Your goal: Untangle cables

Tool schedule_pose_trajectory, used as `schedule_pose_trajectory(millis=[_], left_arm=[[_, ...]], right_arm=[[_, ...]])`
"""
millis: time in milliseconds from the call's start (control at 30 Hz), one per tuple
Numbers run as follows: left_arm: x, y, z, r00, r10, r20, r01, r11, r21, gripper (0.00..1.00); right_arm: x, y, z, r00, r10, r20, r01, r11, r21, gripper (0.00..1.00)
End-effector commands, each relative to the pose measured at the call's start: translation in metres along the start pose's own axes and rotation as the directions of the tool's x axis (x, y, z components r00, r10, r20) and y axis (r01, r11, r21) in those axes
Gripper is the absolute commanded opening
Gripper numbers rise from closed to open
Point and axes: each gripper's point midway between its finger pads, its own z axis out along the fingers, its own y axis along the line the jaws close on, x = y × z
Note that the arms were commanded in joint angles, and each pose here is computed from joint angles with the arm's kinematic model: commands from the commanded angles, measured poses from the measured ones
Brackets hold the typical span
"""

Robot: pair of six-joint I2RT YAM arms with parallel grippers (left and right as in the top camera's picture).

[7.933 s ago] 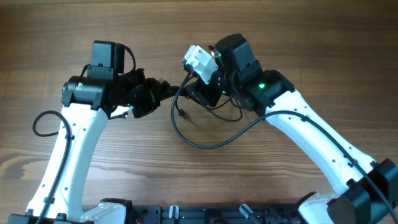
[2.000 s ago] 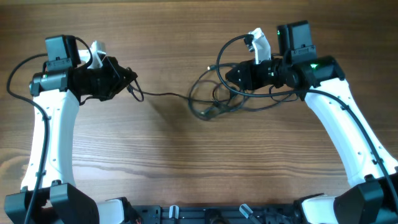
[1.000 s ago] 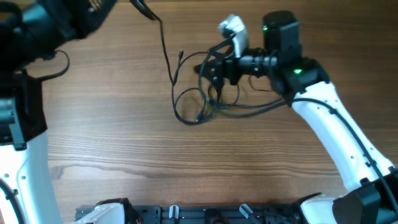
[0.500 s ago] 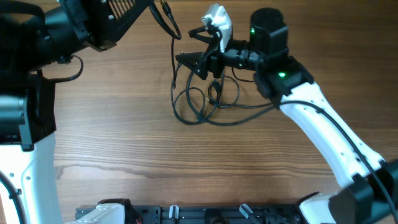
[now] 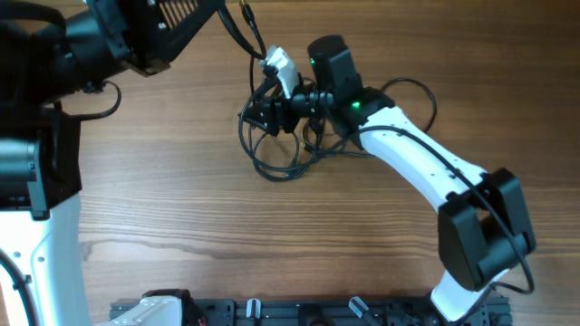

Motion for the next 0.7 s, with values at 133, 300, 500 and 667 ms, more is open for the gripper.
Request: schedule_pose_trajectory(millis=[133, 300, 500, 667], left_arm=[[-0.009, 0.002, 0.001, 0.991, 0.127, 0.038, -0.126, 0.992, -0.016, 0.04], [-0.05, 0.078, -0.011, 0.969, 0.111, 0.219, -0.044, 0.956, -0.289, 0.04], [-0.053, 0.165, -0.021, 0.974, 0.049, 0.222, 0.077, 0.847, -0.526, 0.04], [-0.047, 0.188, -0.023, 0.981, 0.022, 0.193, 0.096, 0.811, -0.577, 0.04]], right_arm=[[0.019, -0.022, -0.006, 0.977, 0.206, -0.053, -0.201, 0.975, 0.09, 0.04], [0.038, -0.027, -0.043, 0.944, 0.306, -0.123, -0.258, 0.917, 0.303, 0.04], [0.078, 0.009, -0.043, 0.844, 0.46, -0.275, -0.413, 0.886, 0.212, 0.04], [0.09, 0.03, -0.044, 0.778, 0.528, -0.34, -0.508, 0.847, 0.153, 0.04]])
